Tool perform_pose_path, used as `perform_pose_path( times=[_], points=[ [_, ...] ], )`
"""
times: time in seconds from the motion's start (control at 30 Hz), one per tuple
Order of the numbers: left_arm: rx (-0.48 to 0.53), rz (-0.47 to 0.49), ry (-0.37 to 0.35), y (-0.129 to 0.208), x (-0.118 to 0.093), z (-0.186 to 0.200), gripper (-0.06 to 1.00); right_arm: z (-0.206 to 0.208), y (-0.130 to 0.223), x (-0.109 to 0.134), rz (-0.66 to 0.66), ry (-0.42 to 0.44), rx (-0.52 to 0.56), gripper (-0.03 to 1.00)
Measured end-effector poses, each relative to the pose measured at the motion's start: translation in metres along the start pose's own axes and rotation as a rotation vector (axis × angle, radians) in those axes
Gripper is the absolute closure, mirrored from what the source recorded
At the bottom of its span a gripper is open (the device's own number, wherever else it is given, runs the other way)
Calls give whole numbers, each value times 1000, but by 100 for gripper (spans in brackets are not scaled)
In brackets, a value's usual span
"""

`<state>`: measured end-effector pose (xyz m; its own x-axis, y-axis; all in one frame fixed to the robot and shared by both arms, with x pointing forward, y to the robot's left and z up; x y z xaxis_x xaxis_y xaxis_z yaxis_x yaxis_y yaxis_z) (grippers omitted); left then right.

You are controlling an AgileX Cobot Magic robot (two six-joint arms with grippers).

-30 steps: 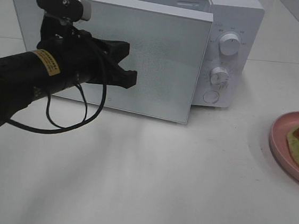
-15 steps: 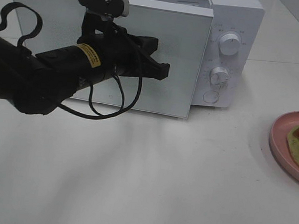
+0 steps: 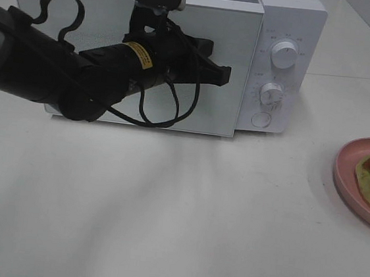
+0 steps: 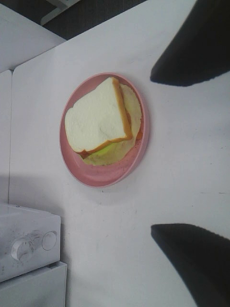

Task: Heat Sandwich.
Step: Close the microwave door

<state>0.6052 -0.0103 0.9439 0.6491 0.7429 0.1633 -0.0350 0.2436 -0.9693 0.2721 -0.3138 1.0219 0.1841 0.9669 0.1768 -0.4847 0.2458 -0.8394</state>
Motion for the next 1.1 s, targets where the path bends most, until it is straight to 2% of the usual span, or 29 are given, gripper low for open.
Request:
perform_pose_path(
  times=[0.2,0.47,1.1],
  points=[
    [25,-45,31,-3,-8,-16,94,0,0,0,0,0,0,20],
    [47,-76,37,-7,-6,-37,94,0,0,0,0,0,0,20],
    [55,-93,44,-7,-7,-40,94,0,0,0,0,-1,0,20]
  ],
)
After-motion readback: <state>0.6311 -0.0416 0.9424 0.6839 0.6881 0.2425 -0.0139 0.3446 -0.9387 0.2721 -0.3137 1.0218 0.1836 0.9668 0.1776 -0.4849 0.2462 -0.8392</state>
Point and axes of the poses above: a point on each arm's last joint axis where the gripper is mounted, z pointing back along that axis away from the gripper, x along the wrist's bending axis when the last joint is at zero, y = z × x, the point moved 5 cm from there along -z, pointing out along that axis toward the gripper, and after that the axes turned 15 degrees about -z, right-handed, at the moved point
